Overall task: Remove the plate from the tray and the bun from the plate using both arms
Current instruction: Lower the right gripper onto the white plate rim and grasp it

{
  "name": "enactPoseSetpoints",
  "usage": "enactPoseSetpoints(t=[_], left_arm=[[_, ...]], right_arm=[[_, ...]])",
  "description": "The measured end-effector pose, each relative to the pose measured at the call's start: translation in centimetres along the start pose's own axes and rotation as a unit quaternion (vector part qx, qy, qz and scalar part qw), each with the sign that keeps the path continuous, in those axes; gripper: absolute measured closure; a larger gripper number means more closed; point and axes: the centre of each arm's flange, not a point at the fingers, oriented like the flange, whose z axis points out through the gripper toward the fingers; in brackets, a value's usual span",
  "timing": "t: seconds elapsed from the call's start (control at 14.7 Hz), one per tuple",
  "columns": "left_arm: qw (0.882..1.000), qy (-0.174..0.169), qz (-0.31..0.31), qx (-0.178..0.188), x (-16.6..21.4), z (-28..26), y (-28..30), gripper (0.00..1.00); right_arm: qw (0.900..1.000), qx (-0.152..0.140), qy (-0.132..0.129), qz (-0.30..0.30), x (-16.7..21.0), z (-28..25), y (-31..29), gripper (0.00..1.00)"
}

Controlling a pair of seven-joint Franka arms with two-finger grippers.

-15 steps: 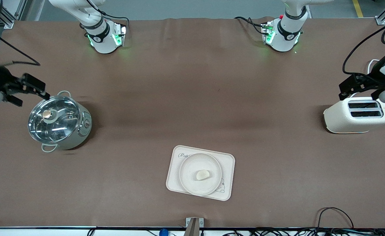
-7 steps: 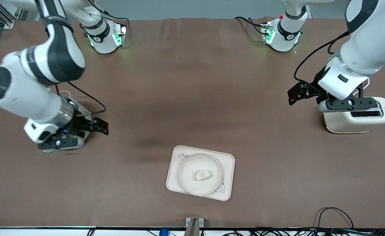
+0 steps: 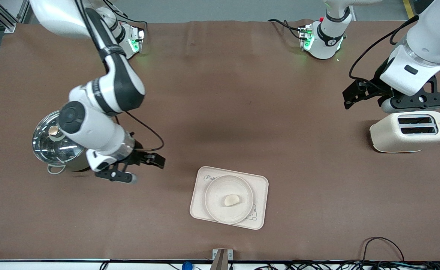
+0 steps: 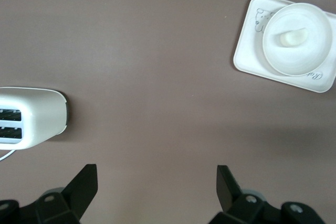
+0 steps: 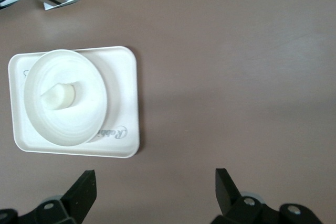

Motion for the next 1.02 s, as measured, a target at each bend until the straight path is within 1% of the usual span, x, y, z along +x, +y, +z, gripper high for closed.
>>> enactPoseSetpoints(t=[0.14, 0.34, 0.41, 0.54, 0.68, 0.82, 0.88, 1.02], left_arm=[[1.000, -0.001, 0.001, 0.001, 0.0, 0.0, -0.1, 0.00], [1.000, -0.001, 0.001, 0.001, 0.0, 0.1, -0.1, 0.00], [1.000, -0.001, 0.001, 0.001, 0.0, 0.1, -0.2, 0.00], [1.000, -0.001, -0.001, 0.001, 0.1, 0.1, -0.4, 0.00], [1.000, -0.001, -0.001, 0.001, 0.1, 0.1, -0.5, 0.00], [1.000, -0.001, -0.001, 0.001, 0.1, 0.1, -0.5, 0.00], [1.000, -0.001, -0.001, 0.001, 0.1, 0.1, -0.5, 0.00], [1.000, -0.001, -0.001, 0.001, 0.1, 0.1, -0.4, 0.00]], right_arm=[[1.000, 0.014, 0.021, -0.002, -0.3, 3.2, -2.9, 0.00], [0.997, 0.041, 0.061, 0.002, -1.4, 10.8, -6.7, 0.00], [0.997, 0.045, 0.068, 0.002, -1.7, 13.4, -7.3, 0.00], [0.996, 0.046, 0.072, 0.005, -1.4, 16.8, -7.6, 0.00], [0.996, 0.049, 0.078, 0.014, -0.6, 18.4, -7.4, 0.00], [0.994, 0.060, 0.086, 0.020, 0.0, 19.2, -7.4, 0.03], [0.994, 0.066, 0.088, 0.021, 0.0, 19.7, -7.5, 0.08], [0.993, 0.070, 0.090, 0.021, 0.0, 20.5, -7.6, 0.27]])
